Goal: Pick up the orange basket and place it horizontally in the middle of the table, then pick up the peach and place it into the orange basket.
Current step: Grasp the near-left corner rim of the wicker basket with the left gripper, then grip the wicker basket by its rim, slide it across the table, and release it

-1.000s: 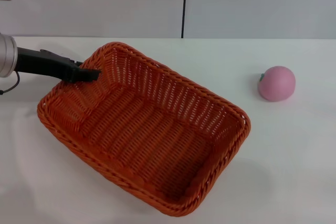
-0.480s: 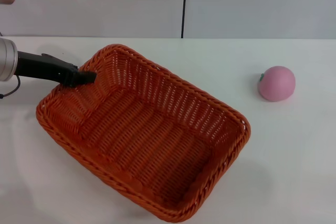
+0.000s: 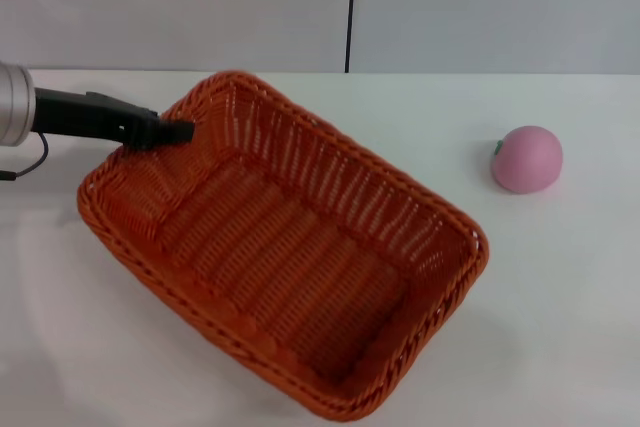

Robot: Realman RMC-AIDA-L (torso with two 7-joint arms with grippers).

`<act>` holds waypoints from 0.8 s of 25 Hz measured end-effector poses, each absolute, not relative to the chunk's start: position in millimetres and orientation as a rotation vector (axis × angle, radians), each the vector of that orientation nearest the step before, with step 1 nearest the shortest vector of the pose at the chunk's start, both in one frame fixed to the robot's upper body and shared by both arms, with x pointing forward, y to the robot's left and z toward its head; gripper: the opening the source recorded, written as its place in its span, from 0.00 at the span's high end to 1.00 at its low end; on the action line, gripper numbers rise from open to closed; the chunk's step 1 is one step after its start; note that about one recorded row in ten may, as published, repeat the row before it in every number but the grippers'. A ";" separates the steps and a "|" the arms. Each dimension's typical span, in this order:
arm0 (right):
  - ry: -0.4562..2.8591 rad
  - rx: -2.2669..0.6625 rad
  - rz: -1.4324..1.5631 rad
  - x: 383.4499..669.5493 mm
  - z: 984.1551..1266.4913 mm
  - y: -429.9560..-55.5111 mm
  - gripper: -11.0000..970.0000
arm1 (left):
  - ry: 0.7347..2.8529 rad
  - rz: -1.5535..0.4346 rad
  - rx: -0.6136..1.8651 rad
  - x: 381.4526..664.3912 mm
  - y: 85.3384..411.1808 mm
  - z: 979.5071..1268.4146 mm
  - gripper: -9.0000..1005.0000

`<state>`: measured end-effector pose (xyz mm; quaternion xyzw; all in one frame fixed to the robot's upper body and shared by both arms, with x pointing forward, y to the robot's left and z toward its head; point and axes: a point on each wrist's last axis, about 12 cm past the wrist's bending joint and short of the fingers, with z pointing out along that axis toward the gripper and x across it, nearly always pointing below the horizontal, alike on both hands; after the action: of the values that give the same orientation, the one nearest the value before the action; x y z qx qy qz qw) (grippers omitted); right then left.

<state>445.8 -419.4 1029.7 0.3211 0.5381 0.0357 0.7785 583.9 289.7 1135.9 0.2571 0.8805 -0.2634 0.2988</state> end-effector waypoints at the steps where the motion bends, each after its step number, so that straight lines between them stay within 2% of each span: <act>1: 1.163 0.692 0.080 447.1 1030.2 -418.9 0.35 | 2.326 -0.719 0.664 583.7 290.6 1137.1 0.84; 6: 1.171 0.665 0.100 453.4 1032.4 -416.0 0.35 | 2.288 -0.803 0.557 581.5 299.5 1139.2 0.84; 20: 1.170 0.630 0.110 461.9 1037.7 -415.3 0.35 | 2.289 -0.862 0.283 579.7 325.1 1142.8 0.84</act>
<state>461.9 -415.3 1037.7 0.2922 0.5427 0.0510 0.7858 579.7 325.1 1142.8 0.1085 0.8765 -0.3300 0.3333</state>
